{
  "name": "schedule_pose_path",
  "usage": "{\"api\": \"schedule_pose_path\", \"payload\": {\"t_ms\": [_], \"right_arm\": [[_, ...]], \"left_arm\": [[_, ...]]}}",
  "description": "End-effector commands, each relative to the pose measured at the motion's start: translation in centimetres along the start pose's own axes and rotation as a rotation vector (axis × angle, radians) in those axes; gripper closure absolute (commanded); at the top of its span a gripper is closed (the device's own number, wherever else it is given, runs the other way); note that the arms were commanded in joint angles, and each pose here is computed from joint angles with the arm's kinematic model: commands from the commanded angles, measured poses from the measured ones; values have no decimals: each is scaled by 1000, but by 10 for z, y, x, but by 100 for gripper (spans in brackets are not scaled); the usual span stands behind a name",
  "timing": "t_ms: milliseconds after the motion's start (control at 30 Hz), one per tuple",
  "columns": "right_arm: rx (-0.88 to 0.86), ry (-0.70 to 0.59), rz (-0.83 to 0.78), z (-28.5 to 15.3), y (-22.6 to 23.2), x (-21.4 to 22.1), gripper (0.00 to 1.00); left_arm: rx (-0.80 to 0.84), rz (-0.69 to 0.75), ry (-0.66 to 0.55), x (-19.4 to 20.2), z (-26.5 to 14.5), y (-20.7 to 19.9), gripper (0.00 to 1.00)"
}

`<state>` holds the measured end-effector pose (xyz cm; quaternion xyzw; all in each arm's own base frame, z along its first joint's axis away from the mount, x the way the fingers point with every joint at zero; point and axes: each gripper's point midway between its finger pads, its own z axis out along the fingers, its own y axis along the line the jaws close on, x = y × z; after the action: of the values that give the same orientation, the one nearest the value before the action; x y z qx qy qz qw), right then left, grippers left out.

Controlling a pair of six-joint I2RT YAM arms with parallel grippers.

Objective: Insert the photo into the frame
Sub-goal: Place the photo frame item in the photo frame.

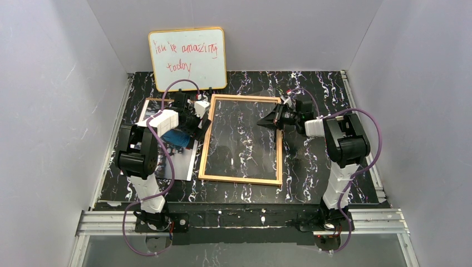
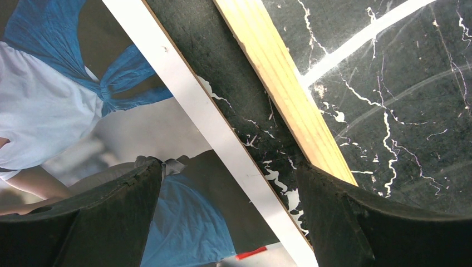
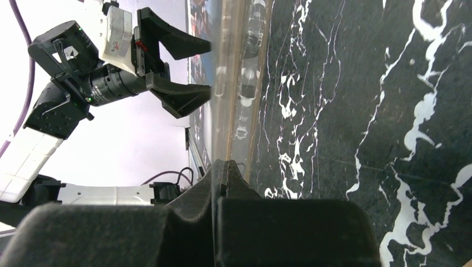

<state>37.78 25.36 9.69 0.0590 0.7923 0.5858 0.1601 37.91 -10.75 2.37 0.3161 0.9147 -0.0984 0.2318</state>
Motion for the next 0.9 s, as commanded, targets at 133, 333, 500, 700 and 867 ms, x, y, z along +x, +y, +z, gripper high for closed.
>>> {"api": "schedule_pose_path", "payload": {"t_ms": [133,333,500,700,867], "right_arm": [[98,-33,-120,14,-2,-22,83],[142,-20,-140,15,-6,-22,64],[201,-18,-166,14,-12,-25,50],[297,-13,-216,14,-18,-24,42],[419,-13,-264,13,-23,-23,39]], "left_arm": [[114,-49,138,43,12,-28,11],[116,-48,140,44,12,-29,11],[114,-44,140,45,11,-28,11],[119,-46,144,47,11,-30,11],[118,-44,143,47,11,-30,11]]}}
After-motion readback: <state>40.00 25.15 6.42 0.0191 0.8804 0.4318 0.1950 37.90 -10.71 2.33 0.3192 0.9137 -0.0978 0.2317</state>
